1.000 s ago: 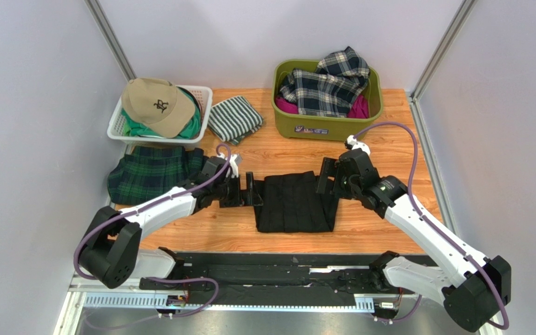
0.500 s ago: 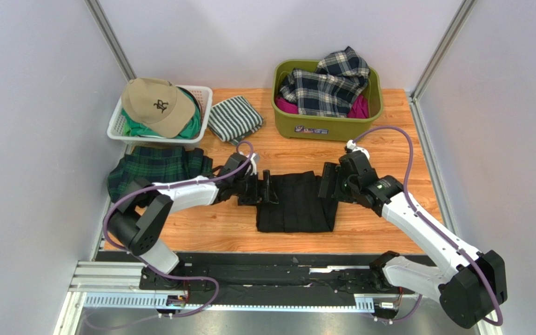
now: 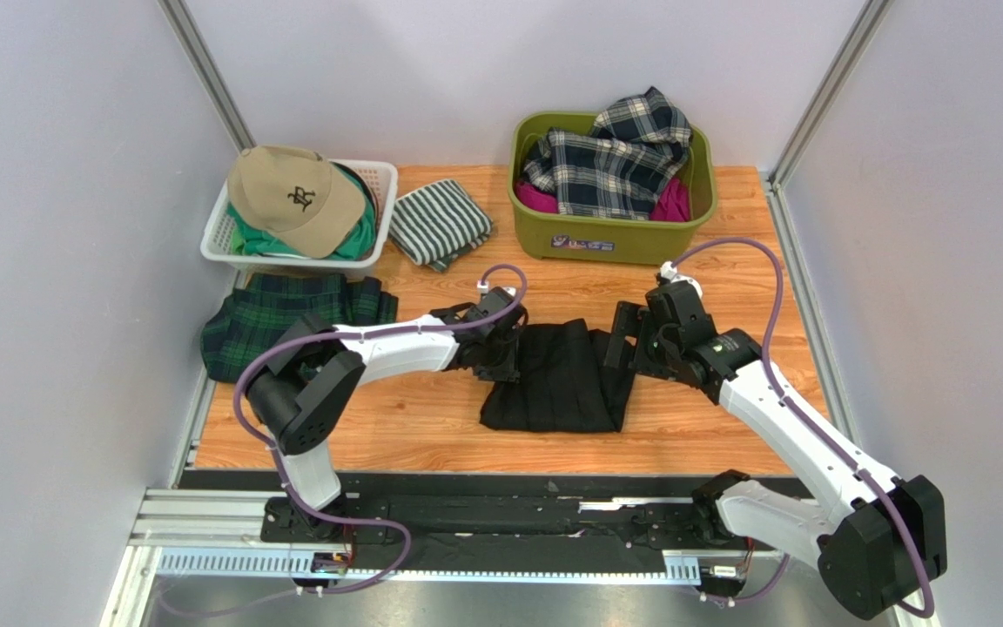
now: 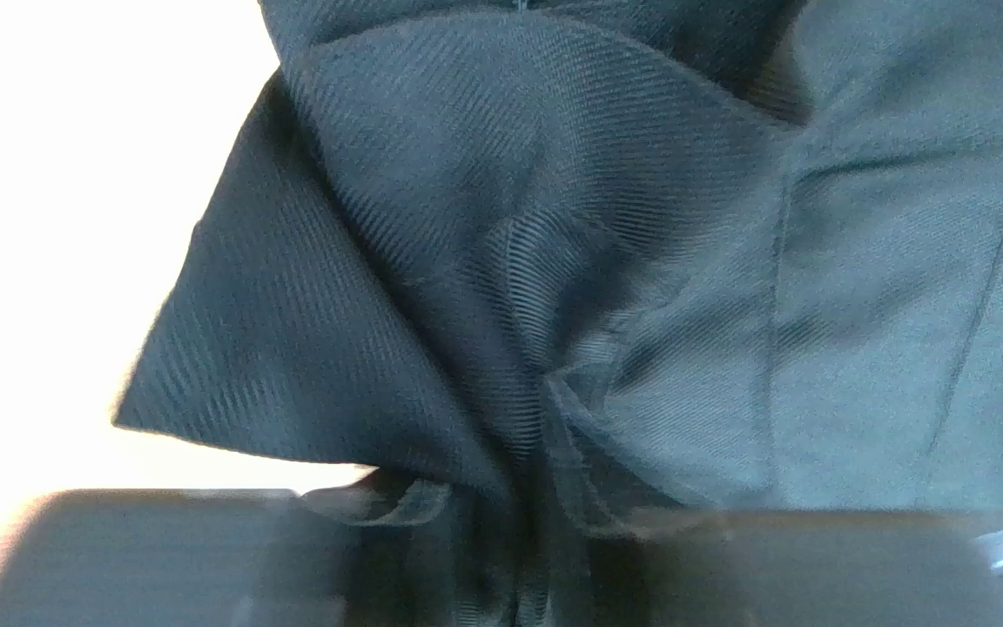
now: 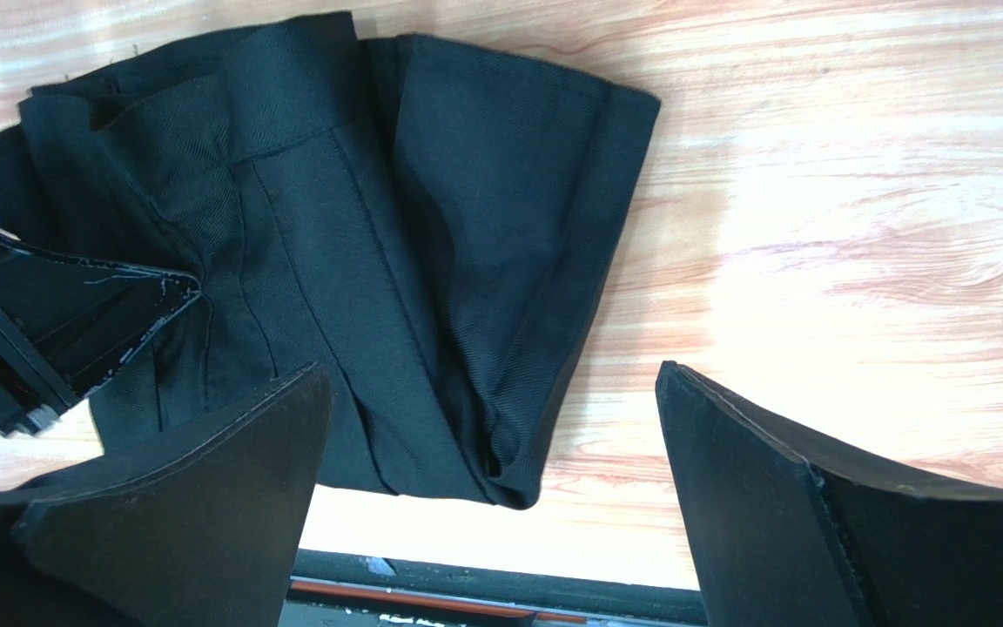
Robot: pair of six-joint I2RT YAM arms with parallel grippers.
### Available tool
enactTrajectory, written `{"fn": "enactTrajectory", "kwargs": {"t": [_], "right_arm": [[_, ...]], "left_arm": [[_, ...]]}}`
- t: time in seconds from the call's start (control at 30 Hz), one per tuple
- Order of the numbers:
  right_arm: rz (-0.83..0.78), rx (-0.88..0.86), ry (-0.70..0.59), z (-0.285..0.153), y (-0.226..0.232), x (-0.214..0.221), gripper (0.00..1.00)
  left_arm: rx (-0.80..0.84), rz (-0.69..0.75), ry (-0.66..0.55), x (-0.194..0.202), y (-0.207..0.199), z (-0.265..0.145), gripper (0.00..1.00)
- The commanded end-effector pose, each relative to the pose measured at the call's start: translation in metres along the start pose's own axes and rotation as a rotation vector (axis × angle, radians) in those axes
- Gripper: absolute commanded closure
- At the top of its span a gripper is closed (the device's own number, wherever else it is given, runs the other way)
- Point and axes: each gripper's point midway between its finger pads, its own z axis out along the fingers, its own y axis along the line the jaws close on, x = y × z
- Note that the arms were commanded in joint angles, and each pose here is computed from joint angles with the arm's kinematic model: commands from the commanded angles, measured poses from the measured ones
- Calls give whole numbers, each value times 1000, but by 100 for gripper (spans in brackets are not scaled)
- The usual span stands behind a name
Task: Fold and stack the skirts
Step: Pick up the skirt from the center of the board.
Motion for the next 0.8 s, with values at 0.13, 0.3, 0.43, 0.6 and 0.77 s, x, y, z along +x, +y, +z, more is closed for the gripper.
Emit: {"fn": "enactTrajectory", "kwargs": {"t": [0.13,0.3,0.43,0.6,0.77], "right_arm": [[3,-47,-56,-2,0,-13,1],[25,-63,-50,0,-2,-13,1],[30,-83,-47,2,-1,-14,1],[28,-80,-48,2,-4,-11,1],[34,-111,-21,1,-2,-5,1]], "left_arm": [[-362,148,85,21,56,4,100],[-594,247,-76,-20,92,-49,100],[-769,313,-155,-41,117,-99,100],[-1114,365,-308,-74,151,-168,100],[-1378,366,-373,-86,190,-220,100]]}}
